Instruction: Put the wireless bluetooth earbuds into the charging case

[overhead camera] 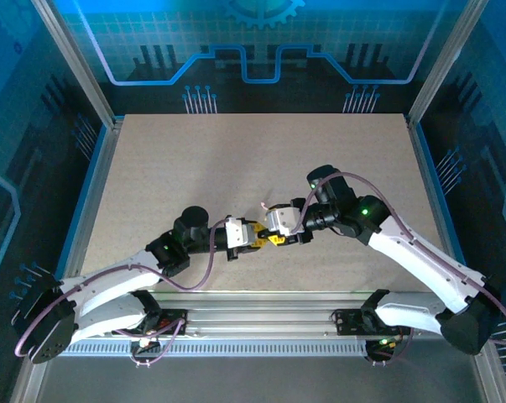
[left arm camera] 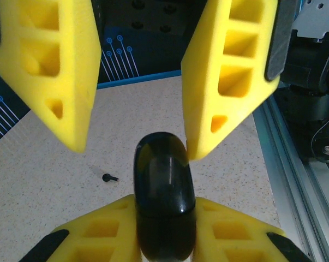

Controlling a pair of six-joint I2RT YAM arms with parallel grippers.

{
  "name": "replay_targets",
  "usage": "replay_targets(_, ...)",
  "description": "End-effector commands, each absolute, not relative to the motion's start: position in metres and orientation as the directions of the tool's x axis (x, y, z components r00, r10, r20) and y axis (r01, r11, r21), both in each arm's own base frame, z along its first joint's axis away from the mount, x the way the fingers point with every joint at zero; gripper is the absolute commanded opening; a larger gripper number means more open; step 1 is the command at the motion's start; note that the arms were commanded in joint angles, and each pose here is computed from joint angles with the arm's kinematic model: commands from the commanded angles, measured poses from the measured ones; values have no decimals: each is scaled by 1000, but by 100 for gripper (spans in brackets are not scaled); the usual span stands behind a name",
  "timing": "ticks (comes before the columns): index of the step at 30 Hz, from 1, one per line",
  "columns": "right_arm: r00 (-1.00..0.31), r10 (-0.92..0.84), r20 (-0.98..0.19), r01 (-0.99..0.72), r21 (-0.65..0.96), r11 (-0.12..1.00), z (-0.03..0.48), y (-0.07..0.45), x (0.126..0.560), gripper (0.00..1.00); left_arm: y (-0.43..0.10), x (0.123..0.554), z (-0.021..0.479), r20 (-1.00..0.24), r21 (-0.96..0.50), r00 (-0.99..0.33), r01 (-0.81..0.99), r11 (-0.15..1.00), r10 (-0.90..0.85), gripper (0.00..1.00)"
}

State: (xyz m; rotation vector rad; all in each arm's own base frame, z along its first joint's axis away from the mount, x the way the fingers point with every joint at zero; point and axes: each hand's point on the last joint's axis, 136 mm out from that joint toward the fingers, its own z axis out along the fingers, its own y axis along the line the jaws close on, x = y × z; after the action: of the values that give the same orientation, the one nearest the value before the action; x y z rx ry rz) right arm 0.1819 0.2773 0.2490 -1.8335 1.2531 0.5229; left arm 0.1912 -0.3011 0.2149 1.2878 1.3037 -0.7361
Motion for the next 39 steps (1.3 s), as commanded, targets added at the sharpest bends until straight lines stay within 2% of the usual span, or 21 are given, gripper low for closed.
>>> replay_targets(1, 400, -541, -740, -909, -395, -133, 255, 277, 182, 46, -303, 185, 225, -946, 276, 231, 941, 193, 227, 23)
replay_targets(15, 375, -565, -735, -922, -358, -146, 247, 279, 185, 47, -302, 185, 228, -948, 279, 236, 940, 199, 212, 22)
replay_targets(29, 327, -556, -764, -914, -406, 20, 271, 270, 214, 45, -302, 183, 226, -947, 278, 236, 941, 193, 217, 22)
replay_targets(39, 303, -572, -762, -906, -416, 75, 270, 268, 227, 44, -301, 182, 231, -949, 281, 242, 939, 199, 200, 21)
